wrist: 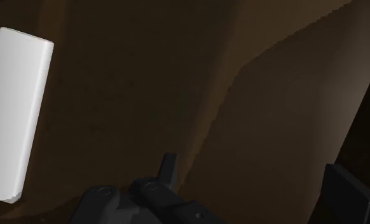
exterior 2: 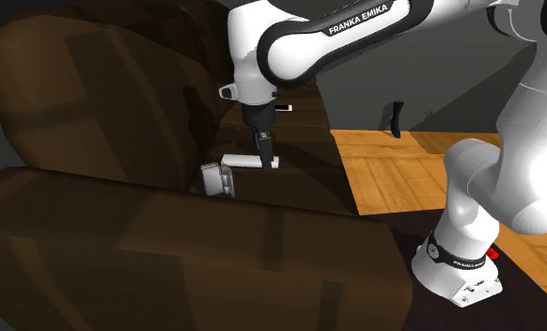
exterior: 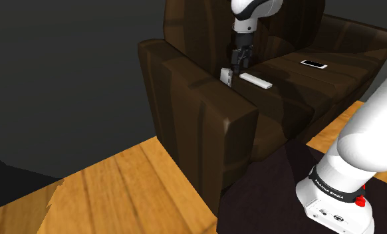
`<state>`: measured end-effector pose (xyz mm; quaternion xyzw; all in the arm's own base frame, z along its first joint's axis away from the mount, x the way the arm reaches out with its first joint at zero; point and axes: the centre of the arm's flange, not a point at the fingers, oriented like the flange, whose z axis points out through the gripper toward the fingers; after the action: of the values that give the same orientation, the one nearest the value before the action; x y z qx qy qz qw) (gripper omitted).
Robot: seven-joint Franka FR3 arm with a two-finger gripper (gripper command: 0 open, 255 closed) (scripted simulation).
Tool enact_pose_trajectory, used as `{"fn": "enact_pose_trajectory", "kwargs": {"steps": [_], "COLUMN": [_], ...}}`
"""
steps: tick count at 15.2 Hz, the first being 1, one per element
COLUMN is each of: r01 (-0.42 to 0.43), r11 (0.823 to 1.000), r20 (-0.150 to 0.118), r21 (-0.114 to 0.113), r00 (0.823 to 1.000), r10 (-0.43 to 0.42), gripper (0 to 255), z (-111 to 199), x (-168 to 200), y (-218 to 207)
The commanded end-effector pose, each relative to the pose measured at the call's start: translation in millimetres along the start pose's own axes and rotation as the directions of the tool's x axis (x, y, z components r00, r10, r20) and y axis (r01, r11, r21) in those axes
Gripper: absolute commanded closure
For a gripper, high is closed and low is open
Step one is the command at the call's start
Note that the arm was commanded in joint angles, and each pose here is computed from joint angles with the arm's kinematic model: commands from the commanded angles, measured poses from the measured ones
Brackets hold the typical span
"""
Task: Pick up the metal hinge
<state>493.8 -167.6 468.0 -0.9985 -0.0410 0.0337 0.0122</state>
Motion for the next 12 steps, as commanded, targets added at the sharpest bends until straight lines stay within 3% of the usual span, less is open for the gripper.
{"fn": "enact_pose_trajectory", "kwargs": {"steps": [1,9,12], "r01": [0.004,0.016,0.017], "r11": [1.0,1.0,1.0], "r20": [-0.007,-0.033,-0.034], "r21": [-0.001,-0.001,-0.001], "r00": [1.0,0.999,0.999], "r10": [-0.004,-0.016,-0.017], "gripper": [0,0,0], "z": [8,33,44], "x": [19,90,94], "y": [18,88,92]}}
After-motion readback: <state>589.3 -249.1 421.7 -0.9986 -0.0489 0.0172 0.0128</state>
